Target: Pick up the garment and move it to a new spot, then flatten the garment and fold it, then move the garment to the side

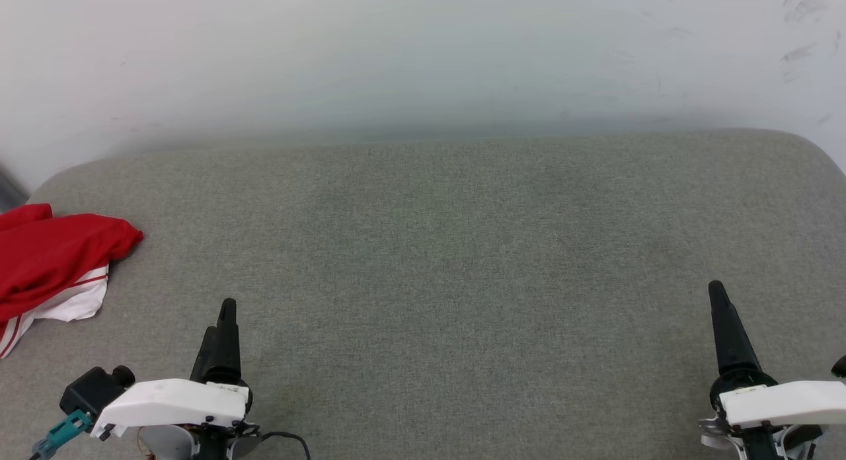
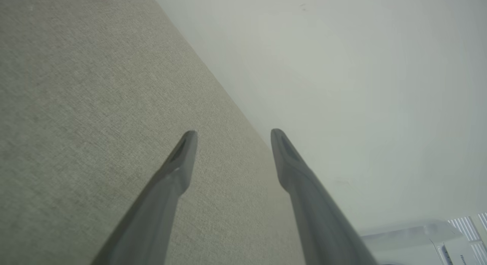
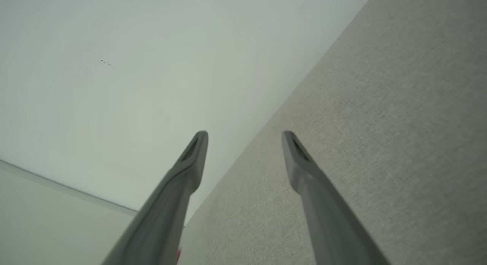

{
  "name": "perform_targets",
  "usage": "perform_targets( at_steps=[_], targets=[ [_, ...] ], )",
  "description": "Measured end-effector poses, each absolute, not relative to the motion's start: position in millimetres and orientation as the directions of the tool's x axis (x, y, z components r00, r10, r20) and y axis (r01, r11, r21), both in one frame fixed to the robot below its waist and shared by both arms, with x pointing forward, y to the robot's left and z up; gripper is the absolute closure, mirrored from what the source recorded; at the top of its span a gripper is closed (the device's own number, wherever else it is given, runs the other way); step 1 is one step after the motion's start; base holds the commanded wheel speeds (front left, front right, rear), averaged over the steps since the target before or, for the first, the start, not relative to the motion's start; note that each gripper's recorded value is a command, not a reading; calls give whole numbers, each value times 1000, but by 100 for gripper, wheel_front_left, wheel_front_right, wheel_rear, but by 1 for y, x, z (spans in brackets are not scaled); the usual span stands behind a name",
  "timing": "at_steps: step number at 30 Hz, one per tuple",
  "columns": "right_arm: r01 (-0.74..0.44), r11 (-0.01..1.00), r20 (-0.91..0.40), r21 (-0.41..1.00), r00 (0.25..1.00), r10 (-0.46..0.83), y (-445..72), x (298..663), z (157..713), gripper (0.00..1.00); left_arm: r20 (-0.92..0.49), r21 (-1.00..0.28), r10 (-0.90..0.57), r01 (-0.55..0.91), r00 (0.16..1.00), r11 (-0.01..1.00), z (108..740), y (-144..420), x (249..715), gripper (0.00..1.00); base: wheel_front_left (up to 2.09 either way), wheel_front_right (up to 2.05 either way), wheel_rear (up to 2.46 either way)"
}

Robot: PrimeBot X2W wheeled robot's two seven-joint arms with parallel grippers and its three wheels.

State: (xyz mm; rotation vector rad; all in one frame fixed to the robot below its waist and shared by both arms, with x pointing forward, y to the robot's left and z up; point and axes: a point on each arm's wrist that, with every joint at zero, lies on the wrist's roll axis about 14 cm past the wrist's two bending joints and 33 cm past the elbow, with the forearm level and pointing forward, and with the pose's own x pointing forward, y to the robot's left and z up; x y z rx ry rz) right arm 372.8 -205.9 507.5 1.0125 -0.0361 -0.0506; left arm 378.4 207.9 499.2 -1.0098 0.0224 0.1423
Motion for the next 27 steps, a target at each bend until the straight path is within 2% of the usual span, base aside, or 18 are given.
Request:
perform_targets(
  at_steps=[12,27],
  targets=[
    [-25,739,60,673,998,-21,-194,373,522,0,-78,-659,130,-149,988,737,502,203,376,0,0,0,0],
    [-51,872,95,486,995,4,-187,369,528,0,-6,-499,124,-110,992,859,519,195,376,0,0,0,0]
  ],
)
